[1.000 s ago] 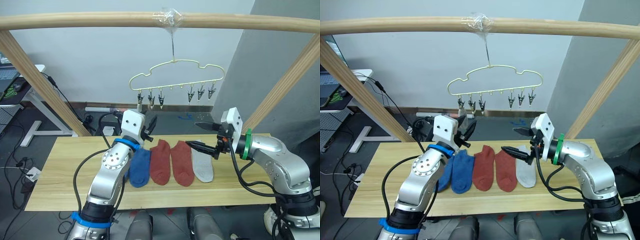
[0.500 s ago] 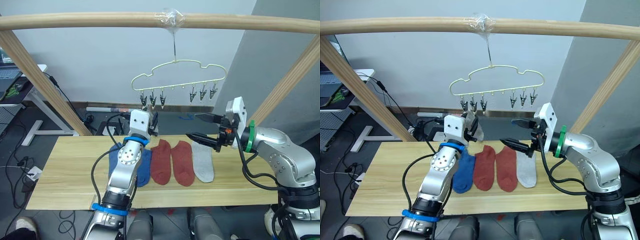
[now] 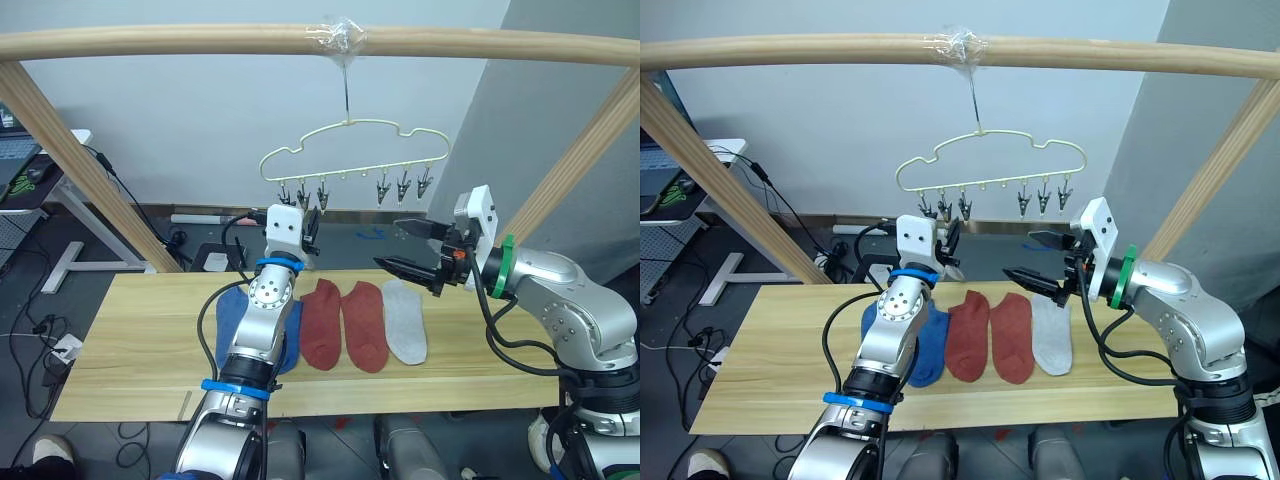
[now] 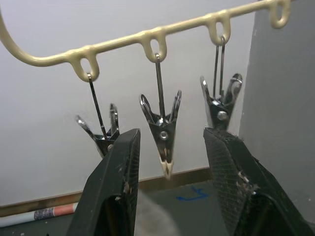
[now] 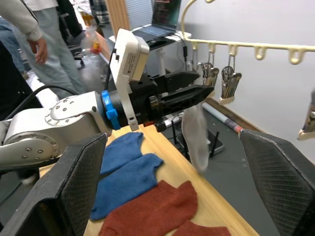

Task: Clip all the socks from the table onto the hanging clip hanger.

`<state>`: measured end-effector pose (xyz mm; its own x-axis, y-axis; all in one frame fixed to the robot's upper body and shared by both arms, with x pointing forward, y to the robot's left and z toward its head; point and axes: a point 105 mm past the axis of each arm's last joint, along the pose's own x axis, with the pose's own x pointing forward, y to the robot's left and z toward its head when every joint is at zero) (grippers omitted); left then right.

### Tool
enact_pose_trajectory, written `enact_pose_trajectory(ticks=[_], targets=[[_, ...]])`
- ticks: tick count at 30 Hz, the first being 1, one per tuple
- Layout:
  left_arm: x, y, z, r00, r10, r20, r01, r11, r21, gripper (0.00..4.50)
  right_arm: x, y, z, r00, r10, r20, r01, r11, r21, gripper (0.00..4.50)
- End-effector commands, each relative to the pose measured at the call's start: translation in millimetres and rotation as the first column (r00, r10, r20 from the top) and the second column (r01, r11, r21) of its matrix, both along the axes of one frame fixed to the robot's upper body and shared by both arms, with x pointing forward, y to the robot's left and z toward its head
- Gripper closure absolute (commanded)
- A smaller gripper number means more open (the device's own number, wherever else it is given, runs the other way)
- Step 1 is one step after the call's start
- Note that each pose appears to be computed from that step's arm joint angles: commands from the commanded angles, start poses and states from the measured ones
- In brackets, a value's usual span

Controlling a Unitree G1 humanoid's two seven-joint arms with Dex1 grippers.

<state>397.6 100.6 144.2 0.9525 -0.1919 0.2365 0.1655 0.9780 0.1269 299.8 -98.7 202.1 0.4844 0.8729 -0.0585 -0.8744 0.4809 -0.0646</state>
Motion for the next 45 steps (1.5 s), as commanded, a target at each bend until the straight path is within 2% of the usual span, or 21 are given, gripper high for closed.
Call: enact_pose_trajectory(ticks=[1,6,30,33,36,38,40,45], targets=[[6.4,1.0,21.6,0.998,0.007,0.07,-0.006,1.0,-0.009,2.43,-7.5,1.0,13.8,0.998,0.016,0.054,-0.017,1.0,0.015,0.0],[14.7,5.0,28.8,0.996,0.014,0.084,-0.013,1.0,-0.011,2.43,-6.9,1.4,16.3,0.998,0.019,0.059,-0.02,1.0,0.015,0.0],[14.1,2.2,36.5,0.994,0.018,0.111,-0.016,1.0,-0.016,2.43,-7.1,4.2,19.9,0.998,0.025,0.055,-0.026,0.999,0.033,0.0],[14.1,2.5,37.1,0.993,0.018,0.113,-0.016,1.0,-0.022,3.02,-7.1,3.8,19.4,0.998,0.022,0.054,-0.023,0.999,0.031,0.0],[14.6,2.6,37.3,0.994,0.017,0.112,-0.014,1.0,-0.022,3.87,-7.1,3.8,19.3,0.998,0.022,0.054,-0.024,0.999,0.031,0.0],[15.2,2.6,37.8,0.993,0.015,0.113,-0.013,1.0,-0.021,4.22,-7.0,3.8,19.0,0.998,0.022,0.053,-0.023,0.999,0.031,0.0],[15.9,2.9,39.0,0.993,0.014,0.116,-0.012,1.0,-0.023,4.41,-6.3,3.8,19.3,0.998,0.02,0.054,-0.021,0.999,0.031,0.0],[15.6,4.1,40.0,0.993,0.016,0.121,-0.013,1.0,-0.021,4.43,-7.3,4.0,19.0,0.998,0.02,0.056,-0.022,0.999,0.029,0.0]])
